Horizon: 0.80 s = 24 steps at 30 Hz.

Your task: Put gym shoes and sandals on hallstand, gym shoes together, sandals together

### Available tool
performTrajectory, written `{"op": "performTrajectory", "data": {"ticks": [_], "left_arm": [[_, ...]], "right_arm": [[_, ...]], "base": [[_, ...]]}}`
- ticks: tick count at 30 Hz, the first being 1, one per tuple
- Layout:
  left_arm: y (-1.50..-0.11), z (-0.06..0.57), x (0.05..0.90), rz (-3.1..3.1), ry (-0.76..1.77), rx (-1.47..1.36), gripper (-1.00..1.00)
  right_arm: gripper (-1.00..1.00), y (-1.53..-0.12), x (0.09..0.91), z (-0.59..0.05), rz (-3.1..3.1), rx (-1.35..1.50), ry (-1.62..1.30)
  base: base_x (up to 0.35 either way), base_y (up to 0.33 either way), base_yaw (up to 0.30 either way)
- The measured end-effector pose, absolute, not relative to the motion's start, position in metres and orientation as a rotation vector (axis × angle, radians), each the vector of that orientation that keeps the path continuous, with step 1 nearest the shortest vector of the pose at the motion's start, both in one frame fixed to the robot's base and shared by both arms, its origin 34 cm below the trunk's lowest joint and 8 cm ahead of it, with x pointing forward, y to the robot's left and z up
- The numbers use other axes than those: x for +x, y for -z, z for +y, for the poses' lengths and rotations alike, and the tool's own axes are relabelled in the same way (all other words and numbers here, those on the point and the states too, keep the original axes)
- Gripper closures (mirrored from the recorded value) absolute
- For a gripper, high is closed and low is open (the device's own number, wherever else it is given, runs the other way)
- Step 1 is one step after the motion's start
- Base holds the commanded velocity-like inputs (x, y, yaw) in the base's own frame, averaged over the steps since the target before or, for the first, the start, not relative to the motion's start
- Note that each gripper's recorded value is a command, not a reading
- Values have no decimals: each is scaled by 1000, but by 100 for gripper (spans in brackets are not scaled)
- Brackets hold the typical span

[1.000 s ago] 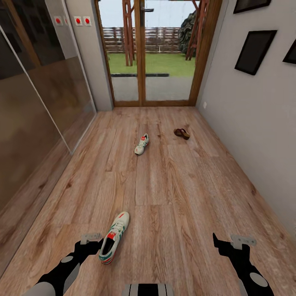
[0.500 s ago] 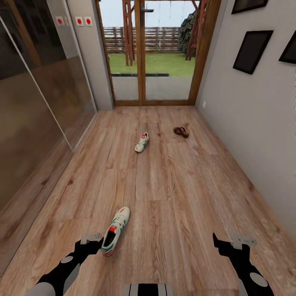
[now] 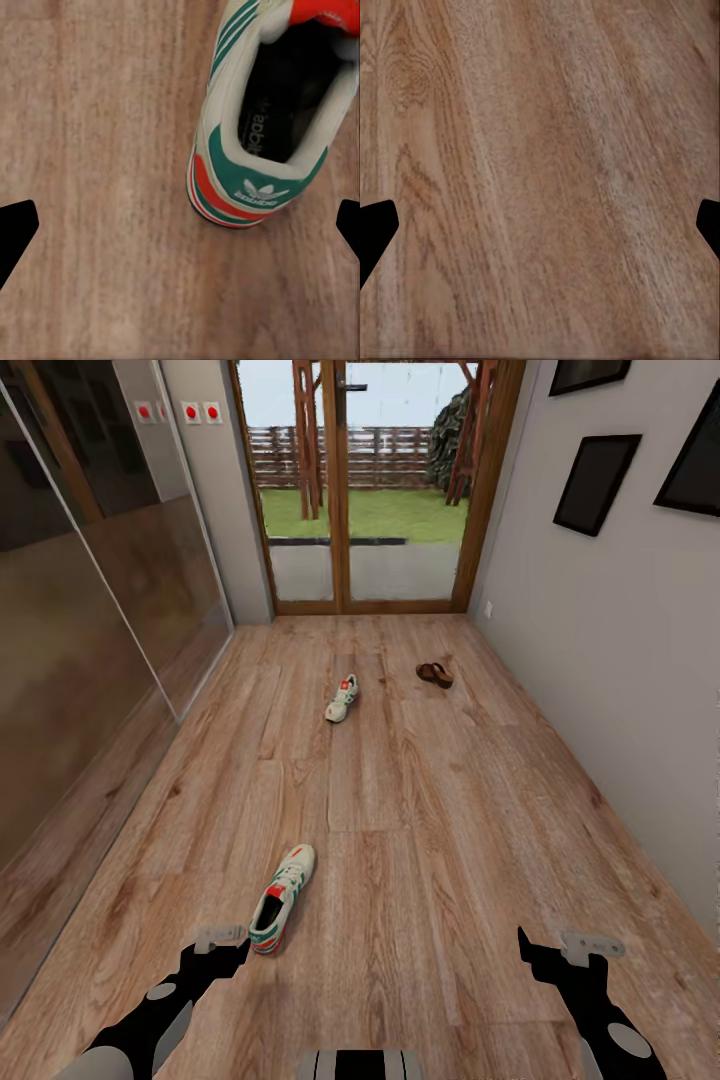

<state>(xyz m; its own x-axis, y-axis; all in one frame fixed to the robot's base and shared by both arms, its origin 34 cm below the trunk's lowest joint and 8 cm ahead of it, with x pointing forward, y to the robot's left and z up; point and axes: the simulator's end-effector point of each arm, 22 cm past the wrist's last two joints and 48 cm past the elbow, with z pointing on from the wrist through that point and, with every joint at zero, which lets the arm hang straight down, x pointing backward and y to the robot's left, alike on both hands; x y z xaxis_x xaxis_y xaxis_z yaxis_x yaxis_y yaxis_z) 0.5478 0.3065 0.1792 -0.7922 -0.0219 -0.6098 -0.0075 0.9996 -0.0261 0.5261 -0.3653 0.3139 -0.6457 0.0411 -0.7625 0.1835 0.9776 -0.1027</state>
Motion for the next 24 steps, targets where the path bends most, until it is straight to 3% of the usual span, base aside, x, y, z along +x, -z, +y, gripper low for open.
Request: {"op": "performTrajectory", "data": {"ticks": [24], "left_arm": [[-180,310,547,2482,6,82,-100]], "right_arm": [[-100,-314,526,-365,2268,157,214]], "base": [[-2,0,-254]]}}
